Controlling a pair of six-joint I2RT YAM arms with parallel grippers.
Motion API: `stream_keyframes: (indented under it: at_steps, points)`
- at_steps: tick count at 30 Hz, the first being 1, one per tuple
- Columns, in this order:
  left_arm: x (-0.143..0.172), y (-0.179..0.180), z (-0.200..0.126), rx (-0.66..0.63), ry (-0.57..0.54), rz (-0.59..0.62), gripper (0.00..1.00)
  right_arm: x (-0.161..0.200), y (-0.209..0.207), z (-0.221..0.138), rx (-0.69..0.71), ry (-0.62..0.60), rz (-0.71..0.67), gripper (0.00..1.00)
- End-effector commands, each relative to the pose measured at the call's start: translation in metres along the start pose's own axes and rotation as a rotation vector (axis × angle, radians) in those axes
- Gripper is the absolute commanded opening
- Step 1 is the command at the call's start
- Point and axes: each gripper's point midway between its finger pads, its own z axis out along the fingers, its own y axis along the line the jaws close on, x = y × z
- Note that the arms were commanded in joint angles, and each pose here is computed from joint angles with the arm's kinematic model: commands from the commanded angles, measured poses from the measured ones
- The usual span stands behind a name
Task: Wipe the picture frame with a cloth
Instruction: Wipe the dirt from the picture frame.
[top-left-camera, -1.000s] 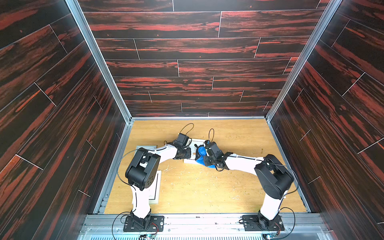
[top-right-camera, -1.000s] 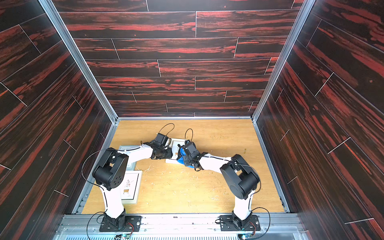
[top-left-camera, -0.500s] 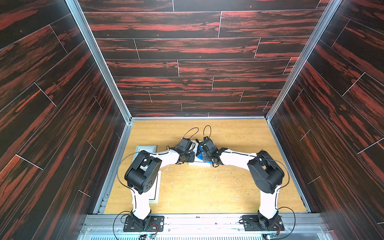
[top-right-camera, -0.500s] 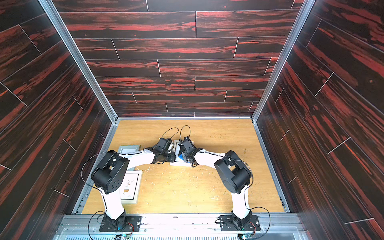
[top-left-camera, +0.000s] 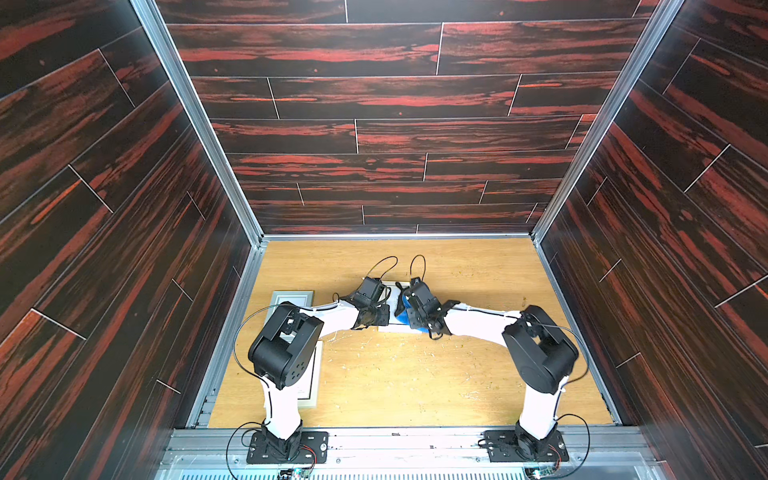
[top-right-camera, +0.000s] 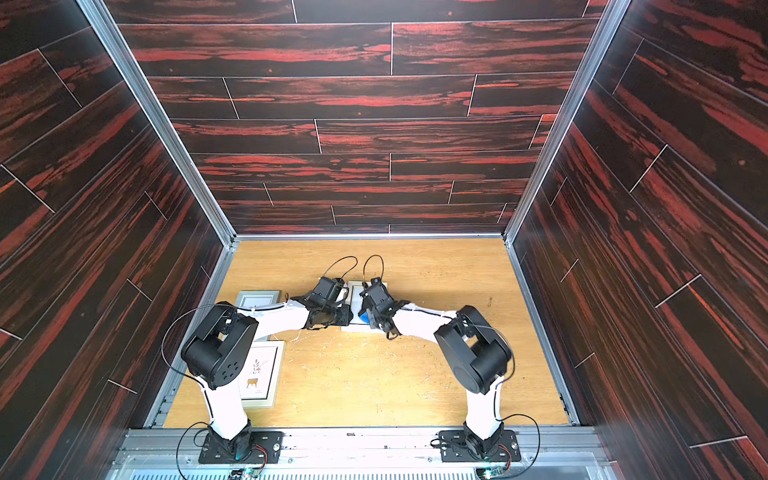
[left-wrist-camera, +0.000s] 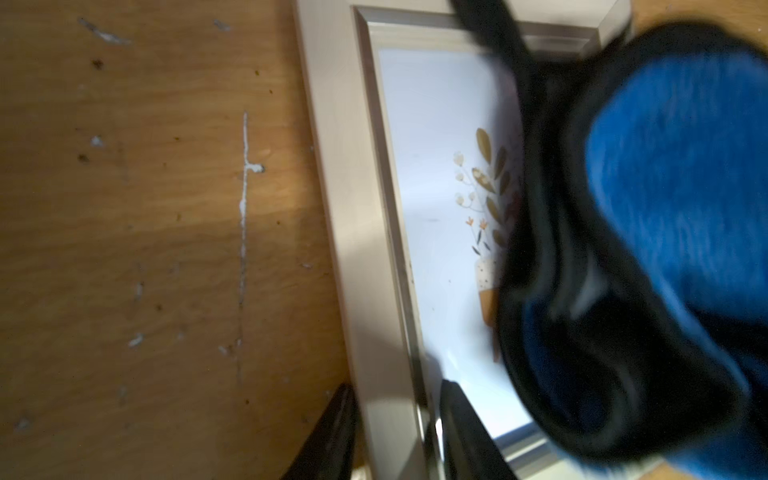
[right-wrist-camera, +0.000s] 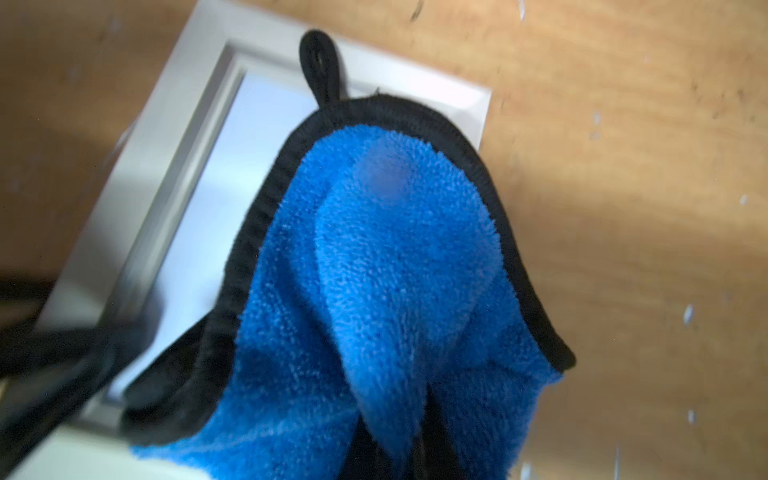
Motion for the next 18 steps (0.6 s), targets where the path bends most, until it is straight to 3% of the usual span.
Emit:
stream_keyframes:
  at_steps: [1,10,14,18]
  points:
    - [0.056,0.002,0.009,0.021,0.181,0.002,0.37,0.009,-0.002,-0.005,0.003,0.027,0.011,0.00]
    - [0.059,-0.002,0.009,0.019,0.185,0.023,0.37,-0.059,-0.024,0.044,0.135,-0.020,0.028,0.00]
    - [0.058,-0.002,0.009,0.017,0.183,0.025,0.37,-0.050,-0.027,0.041,0.132,0.002,0.028,0.00]
    - [0.059,-0.004,0.011,0.021,0.186,0.030,0.37,-0.016,-0.022,0.015,0.061,0.030,0.037,0.00]
